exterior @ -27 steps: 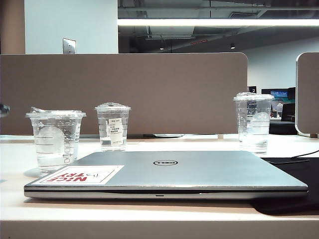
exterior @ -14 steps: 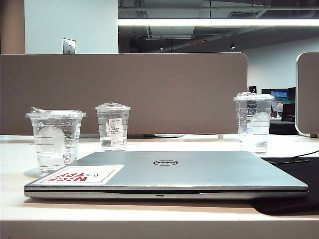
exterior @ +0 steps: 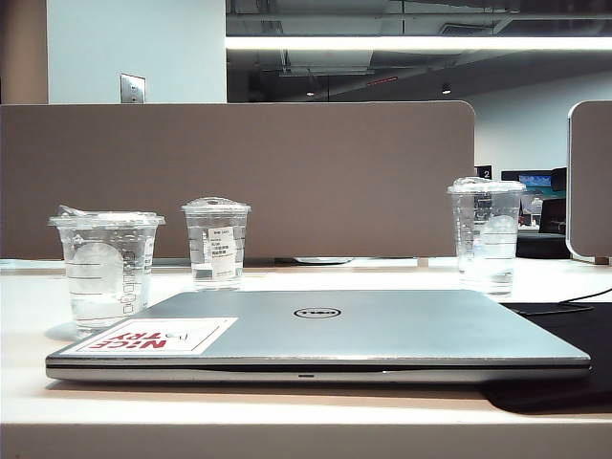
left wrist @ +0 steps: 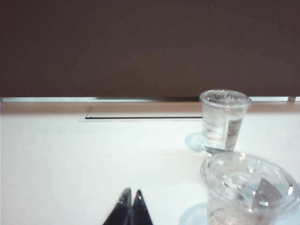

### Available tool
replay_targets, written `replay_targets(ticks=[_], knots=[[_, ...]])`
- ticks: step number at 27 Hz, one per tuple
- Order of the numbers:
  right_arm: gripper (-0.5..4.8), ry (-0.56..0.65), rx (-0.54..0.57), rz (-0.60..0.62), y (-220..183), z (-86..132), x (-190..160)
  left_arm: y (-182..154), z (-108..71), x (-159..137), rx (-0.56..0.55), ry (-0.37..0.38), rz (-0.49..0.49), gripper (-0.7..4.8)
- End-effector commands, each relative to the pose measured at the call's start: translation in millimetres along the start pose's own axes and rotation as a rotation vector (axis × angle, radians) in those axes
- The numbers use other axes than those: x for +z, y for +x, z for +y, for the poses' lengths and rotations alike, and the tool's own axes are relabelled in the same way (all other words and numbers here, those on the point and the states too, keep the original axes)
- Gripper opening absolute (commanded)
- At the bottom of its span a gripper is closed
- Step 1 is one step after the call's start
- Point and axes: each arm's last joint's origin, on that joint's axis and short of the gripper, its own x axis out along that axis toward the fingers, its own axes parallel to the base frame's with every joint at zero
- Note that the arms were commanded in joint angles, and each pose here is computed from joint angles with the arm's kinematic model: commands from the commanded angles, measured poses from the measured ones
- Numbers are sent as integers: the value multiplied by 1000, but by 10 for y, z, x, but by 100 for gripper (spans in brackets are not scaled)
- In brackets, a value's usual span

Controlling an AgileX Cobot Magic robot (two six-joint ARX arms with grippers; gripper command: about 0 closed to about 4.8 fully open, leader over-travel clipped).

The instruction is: Pick up the coffee cup on the middle and place it on the left side of the laptop.

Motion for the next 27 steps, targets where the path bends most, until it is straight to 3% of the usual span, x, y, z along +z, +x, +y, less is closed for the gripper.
replay_targets(ticks=[1, 7, 27], knots=[[-5, 0, -22, -11, 1, -21, 0, -22, 1, 5, 5, 21, 11, -6], [-5, 0, -15, -9, 1, -14, -1, -29, 32, -30, 113, 23, 45, -6], [-5, 0, -11, -9, 1, -10, -1, -30, 30, -38, 110, -47, 49, -4]])
